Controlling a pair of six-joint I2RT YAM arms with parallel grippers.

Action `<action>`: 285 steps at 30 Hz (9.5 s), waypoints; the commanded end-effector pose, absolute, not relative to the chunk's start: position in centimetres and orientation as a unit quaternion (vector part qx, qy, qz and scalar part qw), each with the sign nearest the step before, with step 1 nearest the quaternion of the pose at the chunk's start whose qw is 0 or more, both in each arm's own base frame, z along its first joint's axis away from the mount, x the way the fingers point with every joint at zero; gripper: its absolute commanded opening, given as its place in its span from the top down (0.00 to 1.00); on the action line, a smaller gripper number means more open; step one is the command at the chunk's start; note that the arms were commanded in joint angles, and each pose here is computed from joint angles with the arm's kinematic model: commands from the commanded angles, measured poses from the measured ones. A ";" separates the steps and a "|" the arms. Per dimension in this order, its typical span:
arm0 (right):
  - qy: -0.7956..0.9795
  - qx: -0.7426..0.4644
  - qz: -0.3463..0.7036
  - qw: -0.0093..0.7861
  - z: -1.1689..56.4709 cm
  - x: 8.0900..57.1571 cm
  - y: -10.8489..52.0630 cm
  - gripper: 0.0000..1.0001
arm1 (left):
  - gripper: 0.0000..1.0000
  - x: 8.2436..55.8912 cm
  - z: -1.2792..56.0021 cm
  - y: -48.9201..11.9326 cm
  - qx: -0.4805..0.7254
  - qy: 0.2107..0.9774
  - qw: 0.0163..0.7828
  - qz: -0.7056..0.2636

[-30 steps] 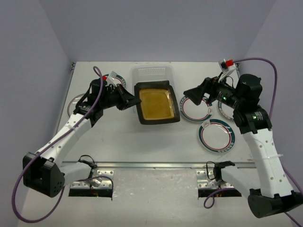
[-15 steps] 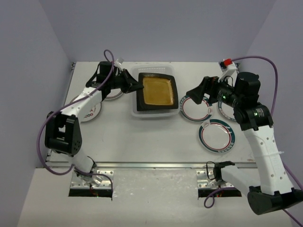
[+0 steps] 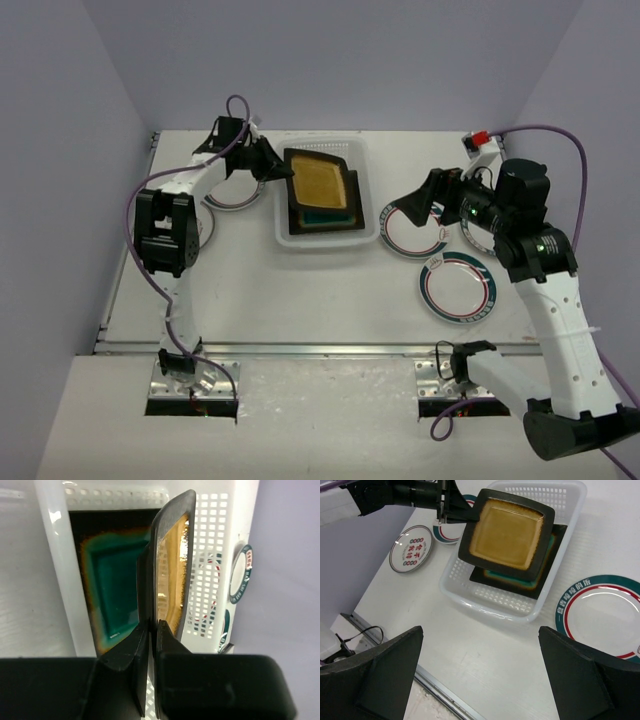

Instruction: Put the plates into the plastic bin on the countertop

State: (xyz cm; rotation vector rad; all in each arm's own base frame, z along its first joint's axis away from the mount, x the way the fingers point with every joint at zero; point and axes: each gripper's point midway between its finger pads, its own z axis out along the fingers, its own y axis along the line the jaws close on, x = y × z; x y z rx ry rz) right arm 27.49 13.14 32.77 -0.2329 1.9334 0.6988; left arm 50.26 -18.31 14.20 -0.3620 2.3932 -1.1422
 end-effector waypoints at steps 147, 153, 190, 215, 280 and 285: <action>0.758 -0.162 0.410 0.480 28.9 26.3 17.1 0.01 | 0.00 31.1 6.0 10.7 -0.672 0.584 0.416 -0.182; 0.752 -0.166 0.414 0.485 29.1 26.1 17.2 0.01 | 0.08 31.6 4.0 11.0 -0.686 0.580 0.400 -0.179; 0.747 -0.166 0.410 0.496 29.1 26.5 17.2 0.01 | 1.00 31.8 11.8 15.3 -0.694 0.472 0.516 -0.171; 0.761 -0.108 0.344 0.539 31.0 27.5 14.7 0.01 | 1.00 46.2 30.4 -20.3 -0.084 0.749 0.444 -0.484; 0.749 -0.155 0.376 0.523 31.0 25.7 15.9 0.01 | 0.00 44.9 6.2 6.3 -0.537 0.663 0.418 -0.311; 0.750 -0.157 0.371 0.524 30.9 25.7 15.8 0.01 | 0.00 45.8 3.4 6.0 -0.537 0.671 0.399 -0.319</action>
